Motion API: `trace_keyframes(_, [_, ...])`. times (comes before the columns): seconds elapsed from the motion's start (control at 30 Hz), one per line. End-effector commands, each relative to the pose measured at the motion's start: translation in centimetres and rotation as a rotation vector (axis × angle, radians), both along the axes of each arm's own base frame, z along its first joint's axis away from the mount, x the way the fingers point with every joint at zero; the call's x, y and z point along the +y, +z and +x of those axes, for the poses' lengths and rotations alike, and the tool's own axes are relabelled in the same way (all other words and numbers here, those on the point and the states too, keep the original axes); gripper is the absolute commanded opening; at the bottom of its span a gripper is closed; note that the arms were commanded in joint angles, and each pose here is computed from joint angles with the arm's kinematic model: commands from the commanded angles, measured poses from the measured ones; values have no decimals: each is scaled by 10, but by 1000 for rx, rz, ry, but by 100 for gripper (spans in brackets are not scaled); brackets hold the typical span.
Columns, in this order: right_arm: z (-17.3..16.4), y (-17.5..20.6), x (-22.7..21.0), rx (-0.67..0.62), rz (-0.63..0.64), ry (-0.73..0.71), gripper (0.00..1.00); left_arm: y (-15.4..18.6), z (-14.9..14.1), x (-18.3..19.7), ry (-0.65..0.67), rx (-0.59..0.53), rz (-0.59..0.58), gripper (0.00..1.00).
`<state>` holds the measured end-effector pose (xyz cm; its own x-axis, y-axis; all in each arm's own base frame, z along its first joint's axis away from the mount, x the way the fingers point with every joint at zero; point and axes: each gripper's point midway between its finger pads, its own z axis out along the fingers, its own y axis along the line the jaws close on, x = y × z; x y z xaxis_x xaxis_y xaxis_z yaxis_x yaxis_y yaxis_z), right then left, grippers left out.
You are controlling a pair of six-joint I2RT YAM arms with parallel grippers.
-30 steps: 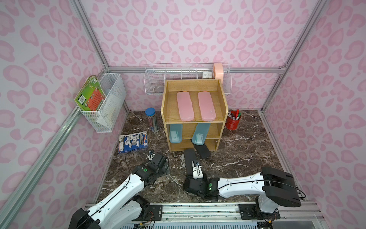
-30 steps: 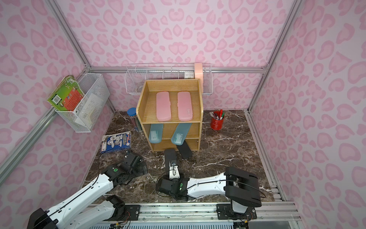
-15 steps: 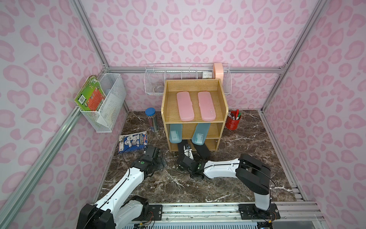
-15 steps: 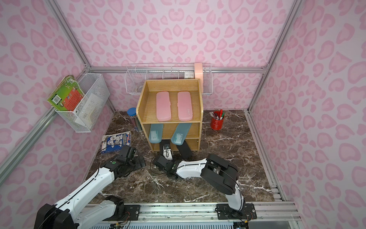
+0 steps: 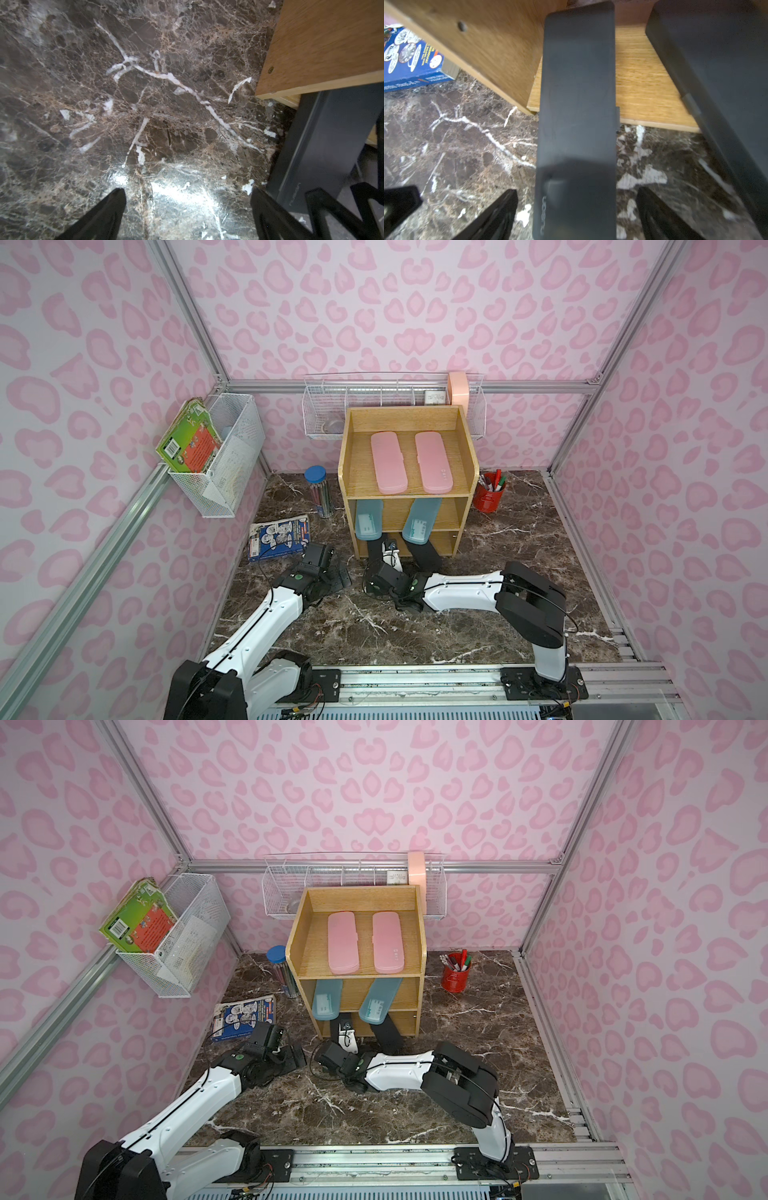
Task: Place the pencil cases on the shelf according to color
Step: Place the pencil case on the shelf.
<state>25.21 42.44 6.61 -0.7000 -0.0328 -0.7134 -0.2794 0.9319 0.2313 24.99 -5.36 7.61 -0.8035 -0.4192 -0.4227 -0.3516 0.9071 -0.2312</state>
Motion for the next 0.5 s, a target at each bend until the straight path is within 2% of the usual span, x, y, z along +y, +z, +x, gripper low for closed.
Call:
trace_keyframes(0.0, [-14, -6, -12, 13, -52, -17, 92, 3, -3, 1, -11, 4, 8, 99])
trace_keyframes(0.2, [-43, -7, -17, 14, -61, -17, 90, 9, -10, 4, -2, 1, 7, 99])
trace_keyframes(0.3, [-55, -9, -21, 23, -60, -18, 85, 11, -14, 6, -1, -4, 13, 99])
trace_keyframes(0.47, [-66, -23, -19, 71, -54, 14, 55, 13, -16, 8, -1, -14, 17, 99])
